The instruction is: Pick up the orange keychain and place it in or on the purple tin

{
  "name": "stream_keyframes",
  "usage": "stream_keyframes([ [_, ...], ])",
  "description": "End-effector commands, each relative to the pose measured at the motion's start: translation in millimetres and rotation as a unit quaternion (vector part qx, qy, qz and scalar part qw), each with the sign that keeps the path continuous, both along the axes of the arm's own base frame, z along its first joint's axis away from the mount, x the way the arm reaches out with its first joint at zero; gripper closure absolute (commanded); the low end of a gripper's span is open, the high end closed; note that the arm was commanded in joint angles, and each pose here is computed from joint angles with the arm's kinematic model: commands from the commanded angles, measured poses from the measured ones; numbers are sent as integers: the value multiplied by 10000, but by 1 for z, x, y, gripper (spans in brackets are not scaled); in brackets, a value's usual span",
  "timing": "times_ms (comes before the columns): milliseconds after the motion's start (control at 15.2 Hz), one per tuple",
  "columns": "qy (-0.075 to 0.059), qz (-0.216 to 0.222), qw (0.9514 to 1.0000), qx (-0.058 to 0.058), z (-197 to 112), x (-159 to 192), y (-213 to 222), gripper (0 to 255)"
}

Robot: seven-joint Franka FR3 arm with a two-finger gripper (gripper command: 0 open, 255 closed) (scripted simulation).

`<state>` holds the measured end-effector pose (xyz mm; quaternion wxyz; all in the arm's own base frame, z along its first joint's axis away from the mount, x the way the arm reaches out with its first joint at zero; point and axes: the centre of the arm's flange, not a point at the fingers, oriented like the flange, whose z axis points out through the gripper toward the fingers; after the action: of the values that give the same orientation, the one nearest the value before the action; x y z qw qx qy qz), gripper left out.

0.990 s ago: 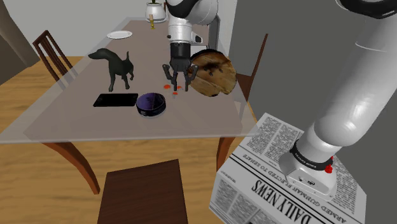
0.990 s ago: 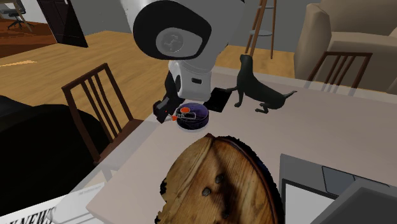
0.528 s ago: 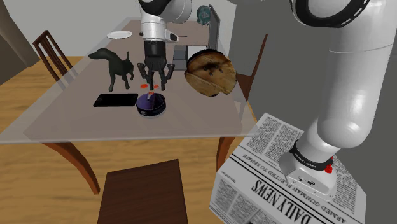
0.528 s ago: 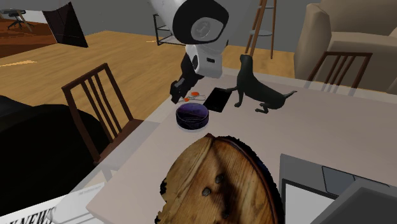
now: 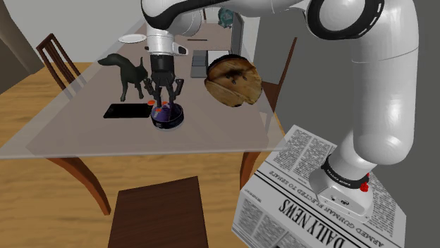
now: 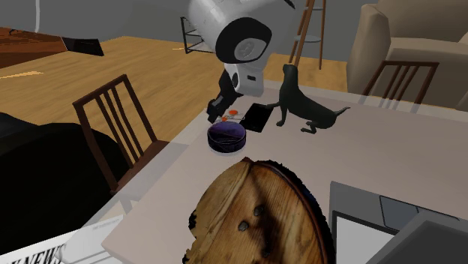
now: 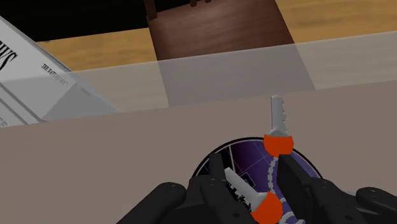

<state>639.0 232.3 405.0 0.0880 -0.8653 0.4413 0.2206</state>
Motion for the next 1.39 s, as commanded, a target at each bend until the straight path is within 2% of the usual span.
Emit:
stream_keyframes([
  [0, -2, 0, 10000, 0, -12, -1, -1, 255],
  [462, -2, 0, 10000, 0, -50, -1, -1, 255],
  [990, -2, 0, 10000, 0, -50, -1, -1, 255],
  [1056, -2, 0, 10000, 0, -50, -1, -1, 0],
  [1320, -2, 0, 10000, 0, -50, -1, -1, 0],
])
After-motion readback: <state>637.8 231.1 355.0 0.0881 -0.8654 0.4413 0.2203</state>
